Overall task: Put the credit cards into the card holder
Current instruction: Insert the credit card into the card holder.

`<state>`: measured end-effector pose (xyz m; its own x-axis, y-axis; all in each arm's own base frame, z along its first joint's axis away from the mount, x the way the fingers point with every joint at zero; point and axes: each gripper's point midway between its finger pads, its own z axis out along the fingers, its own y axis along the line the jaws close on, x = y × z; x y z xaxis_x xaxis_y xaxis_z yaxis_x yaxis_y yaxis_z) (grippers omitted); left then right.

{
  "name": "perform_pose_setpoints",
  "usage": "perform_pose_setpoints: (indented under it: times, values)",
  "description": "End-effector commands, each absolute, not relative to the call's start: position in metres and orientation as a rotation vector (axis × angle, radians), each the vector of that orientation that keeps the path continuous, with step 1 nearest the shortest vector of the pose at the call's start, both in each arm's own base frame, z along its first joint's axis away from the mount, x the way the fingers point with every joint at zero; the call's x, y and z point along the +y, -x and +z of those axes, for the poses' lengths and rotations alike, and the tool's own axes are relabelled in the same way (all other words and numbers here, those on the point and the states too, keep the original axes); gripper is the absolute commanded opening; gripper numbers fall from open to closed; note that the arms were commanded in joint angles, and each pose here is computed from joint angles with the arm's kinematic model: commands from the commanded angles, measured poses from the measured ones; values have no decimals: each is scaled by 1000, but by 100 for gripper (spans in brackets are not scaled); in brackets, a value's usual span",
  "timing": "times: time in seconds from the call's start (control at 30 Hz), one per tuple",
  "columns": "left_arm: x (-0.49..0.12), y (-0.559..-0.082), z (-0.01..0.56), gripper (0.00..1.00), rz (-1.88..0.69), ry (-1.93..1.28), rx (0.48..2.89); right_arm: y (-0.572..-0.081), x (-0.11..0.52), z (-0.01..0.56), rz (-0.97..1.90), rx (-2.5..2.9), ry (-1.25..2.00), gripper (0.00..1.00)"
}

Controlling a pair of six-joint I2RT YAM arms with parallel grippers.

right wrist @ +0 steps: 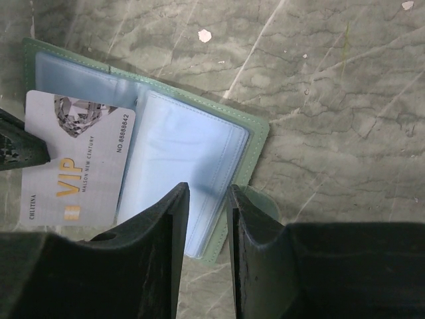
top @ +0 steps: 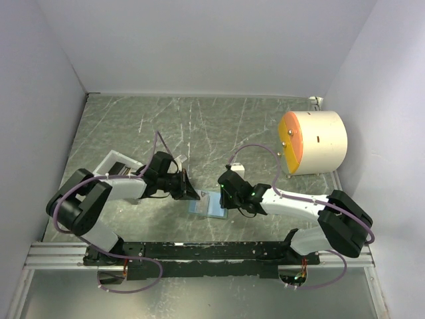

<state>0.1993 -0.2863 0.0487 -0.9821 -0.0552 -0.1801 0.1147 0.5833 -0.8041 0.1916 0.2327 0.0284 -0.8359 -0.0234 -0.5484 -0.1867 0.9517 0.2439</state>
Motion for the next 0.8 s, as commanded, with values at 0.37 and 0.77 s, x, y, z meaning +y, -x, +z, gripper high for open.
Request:
perform_pose_setpoints:
  times: [0.37,0.77]
  values:
    - [-298,-206,50,7,-1401,-87,2597,-197,232,30,369,2522,133,30]
    - [-296,-208,53,7,-1365,-59,2622,-196,229,26,352,2526,133,29]
